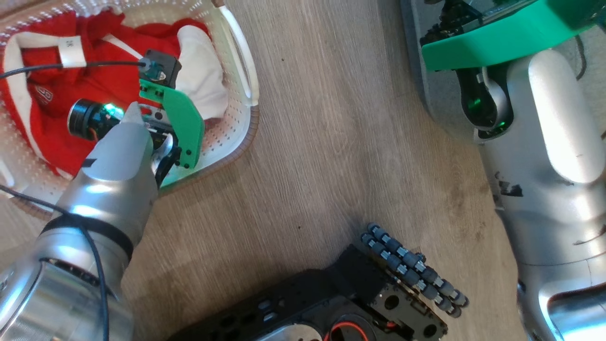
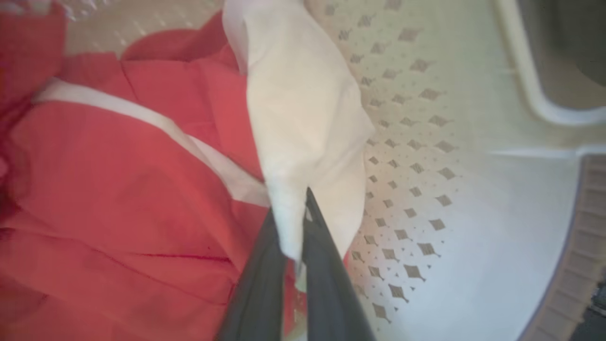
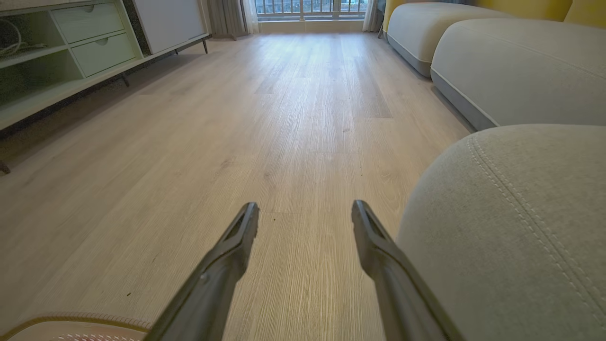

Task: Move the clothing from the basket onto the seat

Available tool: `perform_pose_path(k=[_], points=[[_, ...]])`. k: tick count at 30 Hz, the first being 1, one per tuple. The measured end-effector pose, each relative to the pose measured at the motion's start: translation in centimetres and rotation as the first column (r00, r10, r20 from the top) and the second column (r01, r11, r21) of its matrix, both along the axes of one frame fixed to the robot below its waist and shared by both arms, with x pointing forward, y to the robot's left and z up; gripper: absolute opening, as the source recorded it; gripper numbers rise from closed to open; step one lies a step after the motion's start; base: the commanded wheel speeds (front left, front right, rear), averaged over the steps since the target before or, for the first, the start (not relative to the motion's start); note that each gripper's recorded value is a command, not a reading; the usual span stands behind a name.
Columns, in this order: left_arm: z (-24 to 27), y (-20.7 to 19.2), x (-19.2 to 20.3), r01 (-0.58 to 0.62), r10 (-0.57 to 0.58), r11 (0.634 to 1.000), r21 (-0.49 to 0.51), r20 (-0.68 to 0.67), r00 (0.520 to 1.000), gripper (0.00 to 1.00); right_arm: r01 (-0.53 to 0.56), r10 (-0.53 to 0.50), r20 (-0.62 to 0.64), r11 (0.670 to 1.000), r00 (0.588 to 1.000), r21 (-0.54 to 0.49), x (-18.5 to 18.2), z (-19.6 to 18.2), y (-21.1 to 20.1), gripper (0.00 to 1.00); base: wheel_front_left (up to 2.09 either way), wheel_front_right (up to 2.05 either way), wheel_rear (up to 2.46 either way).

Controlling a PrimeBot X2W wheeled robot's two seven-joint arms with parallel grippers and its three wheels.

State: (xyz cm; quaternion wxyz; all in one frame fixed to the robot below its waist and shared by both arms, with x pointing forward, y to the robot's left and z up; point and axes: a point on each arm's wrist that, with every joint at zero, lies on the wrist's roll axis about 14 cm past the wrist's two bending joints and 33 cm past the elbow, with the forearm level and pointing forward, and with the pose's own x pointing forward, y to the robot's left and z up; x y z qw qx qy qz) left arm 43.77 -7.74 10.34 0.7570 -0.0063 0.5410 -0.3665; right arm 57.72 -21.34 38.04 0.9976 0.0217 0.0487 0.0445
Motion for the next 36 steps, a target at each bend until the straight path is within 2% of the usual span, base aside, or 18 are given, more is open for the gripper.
perform_pose_path(k=[8, 16, 22, 29, 36], points=[[4.0, 0.1, 1.3, -0.075, 0.083, 0.993, -0.088, 0.096, 0.992, 0.0, 0.015, -0.015, 0.04, 1.0, 0.999, 0.008, -0.5, 2.8, -0.1, 1.0, 0.0, 0.0, 0.0], [11.9, 1.2, 4.1, -0.139, 0.193, 0.97, -0.2, 0.284, 0.939, 0.0, 0.038, -0.038, 0.046, 0.999, 0.998, 0.012, -3.1, 5.3, 0.1, 1.0, 0.0, 0.0, 0.0], [18.4, 1.7, 4.7, -0.188, 0.294, 0.935, -0.302, 0.359, 0.886, 0.0, 0.037, -0.039, 0.06, 0.998, 0.997, 0.042, -5.2, 7.3, 0.8, 1.0, 0.0, 0.0, 0.0], [25.7, 2.3, 3.9, -0.161, 0.334, 0.913, -0.374, 0.462, 0.822, 0.0, 0.029, -0.033, 0.07, 0.998, 0.997, 0.058, -8.4, 9.4, 1.3, 1.0, 0.0, 0.0, 0.0], [34.8, 2.5, 3.4, -0.094, 0.389, 0.877, -0.471, 0.582, 0.714, 0.0, 0.004, -0.01, 0.078, 0.997, 0.997, 0.074, -11.9, 10.8, 2.4, 1.0, 0.0, 0.0, 0.0]])
